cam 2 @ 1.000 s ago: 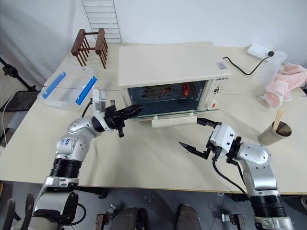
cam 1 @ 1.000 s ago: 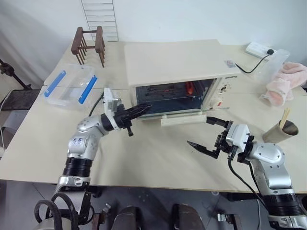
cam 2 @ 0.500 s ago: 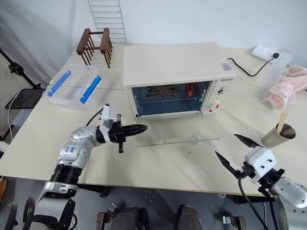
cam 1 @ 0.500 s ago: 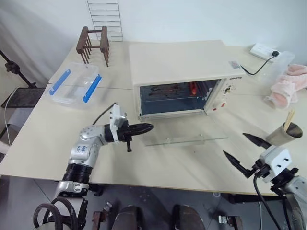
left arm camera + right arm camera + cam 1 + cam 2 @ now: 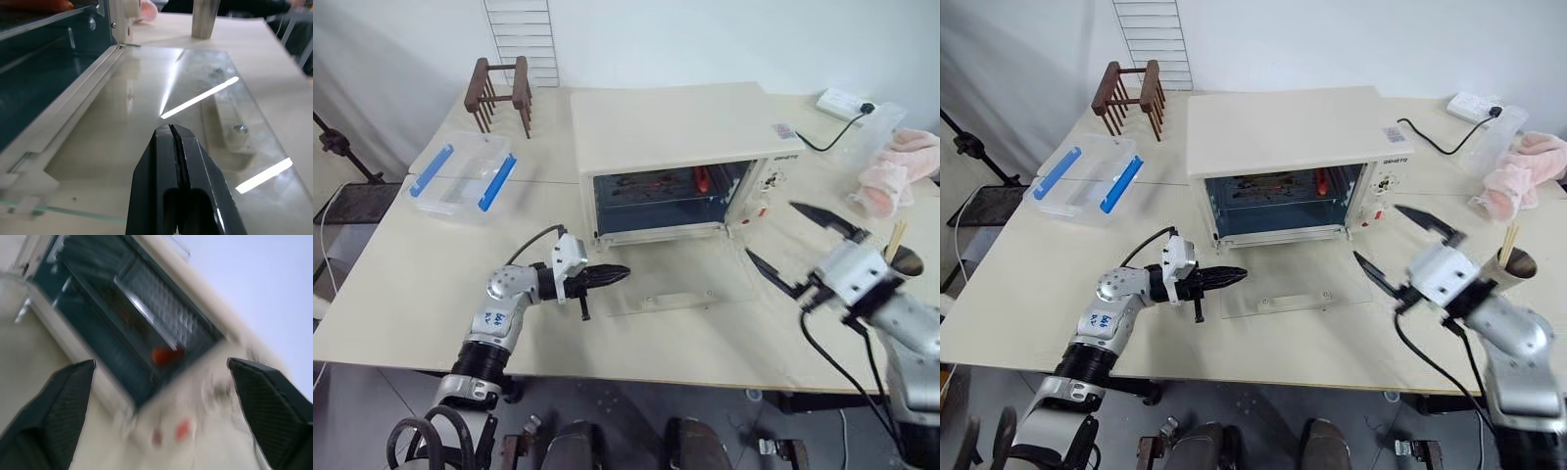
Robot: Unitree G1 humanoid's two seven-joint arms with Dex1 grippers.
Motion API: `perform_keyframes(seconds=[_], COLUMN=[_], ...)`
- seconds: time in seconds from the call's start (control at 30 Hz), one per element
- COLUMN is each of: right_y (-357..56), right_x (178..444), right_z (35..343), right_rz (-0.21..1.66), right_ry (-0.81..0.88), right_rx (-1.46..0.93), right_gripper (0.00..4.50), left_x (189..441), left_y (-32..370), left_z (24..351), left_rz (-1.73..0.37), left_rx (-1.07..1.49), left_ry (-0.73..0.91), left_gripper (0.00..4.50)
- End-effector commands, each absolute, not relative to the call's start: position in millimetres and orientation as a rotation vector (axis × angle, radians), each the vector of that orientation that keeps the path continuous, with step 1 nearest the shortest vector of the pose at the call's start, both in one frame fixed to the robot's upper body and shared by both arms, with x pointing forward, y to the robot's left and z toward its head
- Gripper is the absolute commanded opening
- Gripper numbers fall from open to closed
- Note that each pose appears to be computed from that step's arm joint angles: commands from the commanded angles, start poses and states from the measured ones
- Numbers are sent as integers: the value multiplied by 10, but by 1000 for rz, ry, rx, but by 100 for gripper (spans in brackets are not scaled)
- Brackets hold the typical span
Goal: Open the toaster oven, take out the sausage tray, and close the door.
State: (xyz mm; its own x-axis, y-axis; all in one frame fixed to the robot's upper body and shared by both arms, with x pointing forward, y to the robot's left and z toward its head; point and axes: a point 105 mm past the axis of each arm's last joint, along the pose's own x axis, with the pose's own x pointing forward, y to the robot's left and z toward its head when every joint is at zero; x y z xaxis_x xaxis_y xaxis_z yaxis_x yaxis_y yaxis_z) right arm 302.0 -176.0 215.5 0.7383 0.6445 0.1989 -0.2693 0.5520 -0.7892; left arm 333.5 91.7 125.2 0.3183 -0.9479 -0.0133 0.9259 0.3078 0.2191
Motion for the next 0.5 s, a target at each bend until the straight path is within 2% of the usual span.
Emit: perform_keyframes(seconds=[0.03,0.17,0.3,0.4,0.5], right_y=[-1466,-1208,-1017,-842,-729], right_x=[3190,3416,3657,3853,3959], right_z=[2124,2122,2099,2005,2000], right_rz=[570,568,538,525,506], right_ry=[-539,-580,-587,-573,-598], right_rx=[-924,-1083,-1144,-1210,-1276], right_gripper=[450,450,450,450,450], left_x=[3268,3144,3050,2960,2900], left_y=[949,1054,1240,1465,1593], left_z=[1526,1665,1760,1789,1786], left_rz=[-1216,-1195,-1122,-1005,-927], left_rx=[167,127,77,22,13], left_ry=[-243,-262,-260,-269,-275], left_gripper=[112,237,359,447,447])
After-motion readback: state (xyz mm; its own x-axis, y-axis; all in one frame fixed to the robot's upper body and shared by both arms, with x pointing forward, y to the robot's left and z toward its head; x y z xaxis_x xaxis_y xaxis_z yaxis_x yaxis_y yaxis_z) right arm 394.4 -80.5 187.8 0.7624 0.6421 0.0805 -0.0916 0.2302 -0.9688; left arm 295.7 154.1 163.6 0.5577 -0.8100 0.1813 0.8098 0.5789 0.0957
